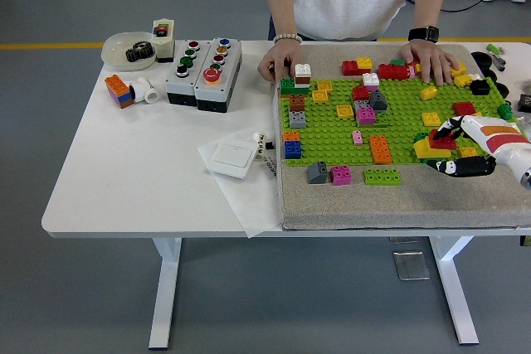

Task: Pick up the brick,pile it on top of brick,press brick,pick up the brick,pile it on top of brick,press brick

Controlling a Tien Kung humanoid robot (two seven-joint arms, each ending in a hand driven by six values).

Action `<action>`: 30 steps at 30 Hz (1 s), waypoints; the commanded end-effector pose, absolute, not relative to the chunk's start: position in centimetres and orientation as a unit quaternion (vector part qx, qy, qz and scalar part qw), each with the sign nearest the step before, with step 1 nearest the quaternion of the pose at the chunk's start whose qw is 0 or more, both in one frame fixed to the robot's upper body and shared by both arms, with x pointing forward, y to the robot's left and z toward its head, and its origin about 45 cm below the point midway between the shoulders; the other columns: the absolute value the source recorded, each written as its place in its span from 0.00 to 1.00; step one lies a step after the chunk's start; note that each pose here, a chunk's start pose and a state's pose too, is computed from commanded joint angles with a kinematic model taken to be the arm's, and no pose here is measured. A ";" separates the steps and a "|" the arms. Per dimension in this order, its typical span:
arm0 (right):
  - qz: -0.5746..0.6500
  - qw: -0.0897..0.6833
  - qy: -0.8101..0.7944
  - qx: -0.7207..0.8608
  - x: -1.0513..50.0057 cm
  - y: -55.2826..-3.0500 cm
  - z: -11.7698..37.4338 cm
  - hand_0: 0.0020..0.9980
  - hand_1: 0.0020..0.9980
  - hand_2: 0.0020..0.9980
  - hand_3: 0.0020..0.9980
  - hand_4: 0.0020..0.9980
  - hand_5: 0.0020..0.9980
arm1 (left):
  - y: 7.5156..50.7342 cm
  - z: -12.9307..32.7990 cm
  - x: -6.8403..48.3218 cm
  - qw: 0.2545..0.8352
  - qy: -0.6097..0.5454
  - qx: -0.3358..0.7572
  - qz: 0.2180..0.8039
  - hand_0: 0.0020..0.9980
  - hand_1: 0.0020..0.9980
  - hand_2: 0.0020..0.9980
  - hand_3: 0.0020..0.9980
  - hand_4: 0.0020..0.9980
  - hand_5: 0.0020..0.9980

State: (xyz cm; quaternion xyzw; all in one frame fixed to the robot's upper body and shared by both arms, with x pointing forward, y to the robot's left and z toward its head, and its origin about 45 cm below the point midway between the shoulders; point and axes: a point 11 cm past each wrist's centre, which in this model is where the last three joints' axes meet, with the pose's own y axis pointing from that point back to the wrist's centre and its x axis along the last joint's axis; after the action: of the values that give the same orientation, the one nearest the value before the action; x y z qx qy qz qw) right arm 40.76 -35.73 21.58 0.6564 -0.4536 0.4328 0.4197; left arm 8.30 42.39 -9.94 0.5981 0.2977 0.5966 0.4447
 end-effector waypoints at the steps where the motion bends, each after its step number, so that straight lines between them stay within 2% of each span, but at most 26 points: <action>1: 0.432 0.421 -0.454 0.656 40.8 -35.8 21.5 0.61 0.60 0.63 0.60 0.87 0.39 | 42.4 -9.9 8.3 0.445 0.298 0.598 0.597 0.79 0.80 0.82 0.64 0.66 0.65; 30: 0.433 0.420 -0.445 0.662 41.1 -35.6 21.4 0.62 0.60 0.63 0.61 0.87 0.38 | 42.4 -9.9 8.5 0.445 0.298 0.596 0.599 0.79 0.80 0.82 0.64 0.66 0.65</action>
State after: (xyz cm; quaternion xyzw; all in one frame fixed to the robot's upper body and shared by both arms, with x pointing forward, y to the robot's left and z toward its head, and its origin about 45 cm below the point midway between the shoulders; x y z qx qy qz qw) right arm 41.13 -35.58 21.41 0.6622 -0.4446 0.4327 0.4203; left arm 8.45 42.40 -9.91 0.5955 0.2976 0.5992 0.4447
